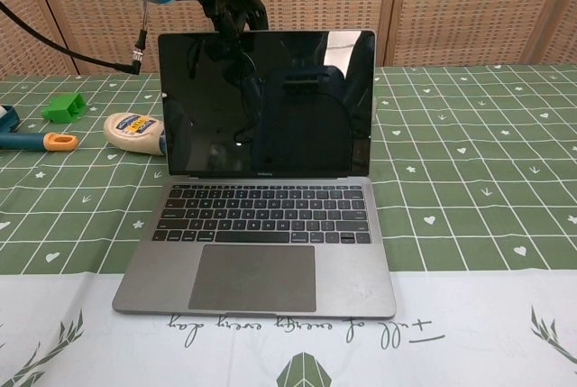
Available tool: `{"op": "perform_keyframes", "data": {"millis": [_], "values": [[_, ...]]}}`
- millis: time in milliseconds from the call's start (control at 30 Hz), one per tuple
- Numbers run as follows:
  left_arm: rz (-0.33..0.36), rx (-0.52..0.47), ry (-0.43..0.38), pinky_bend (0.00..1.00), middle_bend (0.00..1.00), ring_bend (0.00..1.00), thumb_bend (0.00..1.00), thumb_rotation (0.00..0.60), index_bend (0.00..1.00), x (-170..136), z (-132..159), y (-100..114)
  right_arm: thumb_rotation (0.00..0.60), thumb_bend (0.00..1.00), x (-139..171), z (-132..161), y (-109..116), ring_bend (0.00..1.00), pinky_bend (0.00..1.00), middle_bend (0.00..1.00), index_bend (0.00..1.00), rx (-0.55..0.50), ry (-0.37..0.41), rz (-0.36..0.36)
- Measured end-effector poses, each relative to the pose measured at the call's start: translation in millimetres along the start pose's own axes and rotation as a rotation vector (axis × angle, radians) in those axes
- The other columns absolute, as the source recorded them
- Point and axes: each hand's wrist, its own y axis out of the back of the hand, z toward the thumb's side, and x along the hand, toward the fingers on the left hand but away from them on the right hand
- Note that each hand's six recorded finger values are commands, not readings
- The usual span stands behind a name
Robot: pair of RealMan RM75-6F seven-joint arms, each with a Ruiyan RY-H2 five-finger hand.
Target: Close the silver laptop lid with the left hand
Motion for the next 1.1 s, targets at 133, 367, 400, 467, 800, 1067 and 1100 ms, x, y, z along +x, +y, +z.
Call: {"op": "perform_keyframes", "data": {"millis": [133, 367, 400, 467, 800, 1067, 1100], "values": [[0.013, -0.014, -0.012, 0.32, 0.31, 0.31, 1.0, 0.6, 0.41, -2, 1, 4, 0.6, 0.02, 0, 1, -1, 0.0, 0.0, 0.0, 0.0, 0.002, 0.003, 0.002], [0.03, -0.021, -0.038, 0.34, 0.36, 0.35, 1.0, 0.6, 0.46, -10, 3, 10, 0.6, 0.02, 1, 2, -1, 0.0, 0.0, 0.0, 0.0, 0.001, 0.009, 0.003], [0.033, -0.023, -0.044, 0.34, 0.37, 0.35, 1.0, 0.6, 0.46, -11, 4, 11, 0.6, 0.02, 1, 3, -1, 0.0, 0.0, 0.0, 0.0, 0.001, 0.01, 0.003], [0.037, -0.027, -0.058, 0.34, 0.37, 0.35, 1.0, 0.6, 0.46, -14, 7, 14, 0.6, 0.02, 1, 3, -2, 0.0, 0.0, 0.0, 0.0, 0.001, 0.011, 0.003], [0.02, -0.019, -0.136, 0.35, 0.38, 0.36, 1.0, 0.6, 0.47, -37, 24, 4, 0.6, 0.02, 2, 4, 0, 0.0, 0.0, 0.0, 0.0, -0.001, 0.014, -0.001], [0.027, -0.009, -0.208, 0.35, 0.39, 0.37, 1.0, 0.6, 0.47, -63, 34, -4, 0.6, 0.02, 2, 2, 4, 0.0, 0.0, 0.0, 0.0, -0.004, 0.009, -0.015], [0.026, -0.008, -0.216, 0.35, 0.39, 0.37, 1.0, 0.6, 0.47, -66, 36, -5, 0.6, 0.01, 2, 2, 4, 0.0, 0.0, 0.0, 0.0, -0.004, 0.009, -0.015]]}}
